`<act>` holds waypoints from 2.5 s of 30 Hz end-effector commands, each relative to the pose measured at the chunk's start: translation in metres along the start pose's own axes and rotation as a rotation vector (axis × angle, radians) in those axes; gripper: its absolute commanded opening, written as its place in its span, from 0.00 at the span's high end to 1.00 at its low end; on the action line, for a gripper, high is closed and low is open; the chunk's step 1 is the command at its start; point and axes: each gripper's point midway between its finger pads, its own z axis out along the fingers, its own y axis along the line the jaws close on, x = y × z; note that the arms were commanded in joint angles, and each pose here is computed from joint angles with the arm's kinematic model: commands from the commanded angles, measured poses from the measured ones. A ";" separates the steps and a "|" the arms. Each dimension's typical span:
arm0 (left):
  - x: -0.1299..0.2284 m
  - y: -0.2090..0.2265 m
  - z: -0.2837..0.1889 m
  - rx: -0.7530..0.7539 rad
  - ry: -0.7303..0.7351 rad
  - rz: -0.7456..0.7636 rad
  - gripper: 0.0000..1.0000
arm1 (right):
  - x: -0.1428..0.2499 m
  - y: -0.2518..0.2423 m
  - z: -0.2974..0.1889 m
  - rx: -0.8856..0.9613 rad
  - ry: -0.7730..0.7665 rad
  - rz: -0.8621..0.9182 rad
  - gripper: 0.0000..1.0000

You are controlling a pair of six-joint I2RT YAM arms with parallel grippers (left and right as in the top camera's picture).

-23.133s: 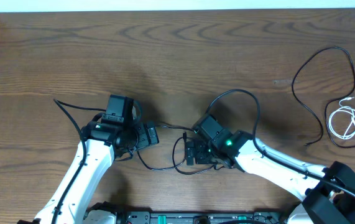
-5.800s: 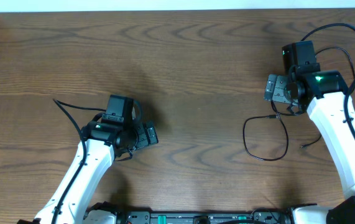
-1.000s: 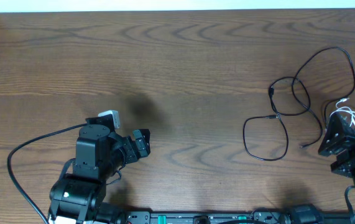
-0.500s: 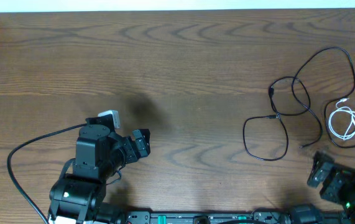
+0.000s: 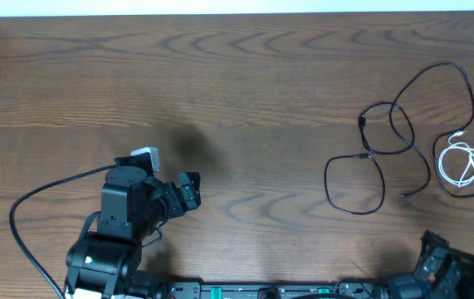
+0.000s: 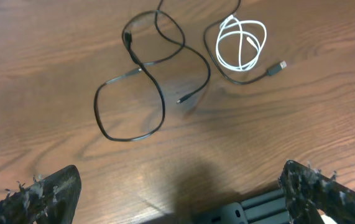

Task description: Untangle cables

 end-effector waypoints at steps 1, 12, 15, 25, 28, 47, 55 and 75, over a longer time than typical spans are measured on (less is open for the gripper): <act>-0.001 0.001 -0.001 -0.007 -0.007 0.012 0.02 | 0.004 -0.006 -0.008 -0.002 -0.052 0.032 0.01; -0.001 0.001 -0.001 -0.007 -0.007 0.012 0.02 | 0.018 -0.022 -0.035 -0.020 -0.224 0.117 0.01; -0.001 0.001 -0.001 -0.007 -0.007 0.012 0.02 | 0.021 -0.025 -0.039 -0.020 -0.252 0.131 0.01; -0.001 0.001 -0.001 -0.007 -0.007 0.012 0.02 | 0.026 -0.030 -0.046 -0.001 -0.301 0.166 0.01; -0.001 0.001 -0.001 -0.007 -0.007 0.012 0.02 | 0.029 -0.031 -0.049 -0.004 -0.321 0.174 0.01; -0.001 0.001 -0.001 -0.007 -0.007 0.012 0.02 | 0.041 -0.037 -0.061 -0.038 -0.416 0.197 0.01; -0.001 0.001 -0.001 -0.007 -0.007 0.012 0.02 | 0.041 -0.037 -0.061 -0.038 -0.416 0.197 0.01; -0.001 0.001 -0.001 -0.007 -0.007 0.012 0.02 | -0.054 -0.021 -0.129 -0.207 -0.873 0.302 0.01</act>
